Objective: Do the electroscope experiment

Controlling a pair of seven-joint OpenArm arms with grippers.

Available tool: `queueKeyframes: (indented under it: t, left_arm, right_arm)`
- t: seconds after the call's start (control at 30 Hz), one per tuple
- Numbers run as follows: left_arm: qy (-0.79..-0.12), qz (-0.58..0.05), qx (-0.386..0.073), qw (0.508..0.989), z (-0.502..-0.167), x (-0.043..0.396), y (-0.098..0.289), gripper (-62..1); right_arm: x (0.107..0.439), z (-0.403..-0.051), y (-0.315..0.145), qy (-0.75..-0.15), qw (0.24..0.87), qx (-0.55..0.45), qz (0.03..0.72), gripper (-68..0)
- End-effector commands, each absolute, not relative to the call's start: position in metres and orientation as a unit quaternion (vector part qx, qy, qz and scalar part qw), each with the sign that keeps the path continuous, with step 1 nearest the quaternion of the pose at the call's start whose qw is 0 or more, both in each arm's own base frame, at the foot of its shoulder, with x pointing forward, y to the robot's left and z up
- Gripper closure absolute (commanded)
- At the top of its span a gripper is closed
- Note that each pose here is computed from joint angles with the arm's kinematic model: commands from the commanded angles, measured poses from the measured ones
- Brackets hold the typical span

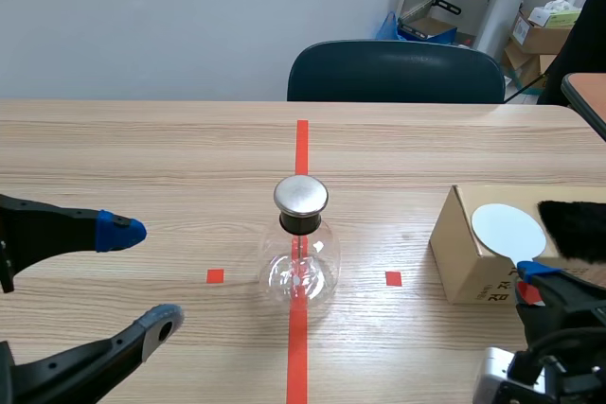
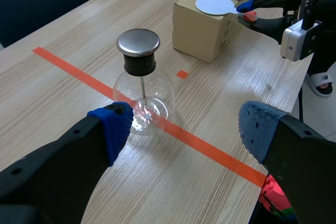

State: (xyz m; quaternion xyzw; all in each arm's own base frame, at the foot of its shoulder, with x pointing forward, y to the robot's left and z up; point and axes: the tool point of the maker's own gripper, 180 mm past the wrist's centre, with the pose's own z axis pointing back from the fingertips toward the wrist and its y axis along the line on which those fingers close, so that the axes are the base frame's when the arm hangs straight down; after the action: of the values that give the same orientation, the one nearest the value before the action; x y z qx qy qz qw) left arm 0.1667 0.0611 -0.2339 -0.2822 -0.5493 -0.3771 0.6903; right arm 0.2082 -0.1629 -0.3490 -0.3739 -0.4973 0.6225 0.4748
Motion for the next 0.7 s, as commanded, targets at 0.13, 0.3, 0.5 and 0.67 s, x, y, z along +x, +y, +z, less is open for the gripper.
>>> queueKeyframes:
  t: [0.13, 0.3, 0.5, 0.67]
  left_arm:
    - [-0.561, -0.385, -0.297, 0.67, -0.222, 0.166, 0.057, -44.8]
    - [-0.564, -0.386, -0.299, 0.666, -0.22, 0.165, 0.057, -44.8]
    - [-0.559, -0.392, -0.302, 0.665, -0.221, 0.163, 0.056, -44.8]
    - [-0.556, -0.419, -0.307, 0.649, -0.223, 0.152, 0.049, -44.8]
  right_arm:
    - [0.212, -0.341, -0.166, -0.502, 0.467, -0.384, 0.619, -0.6]
    - [0.212, -0.341, -0.166, -0.502, 0.467, -0.384, 0.618, -0.6]
    - [0.212, -0.341, -0.166, -0.501, 0.464, -0.384, 0.621, -0.6]
    - [0.212, -0.341, -0.166, -0.501, 0.464, -0.384, 0.621, -0.6]
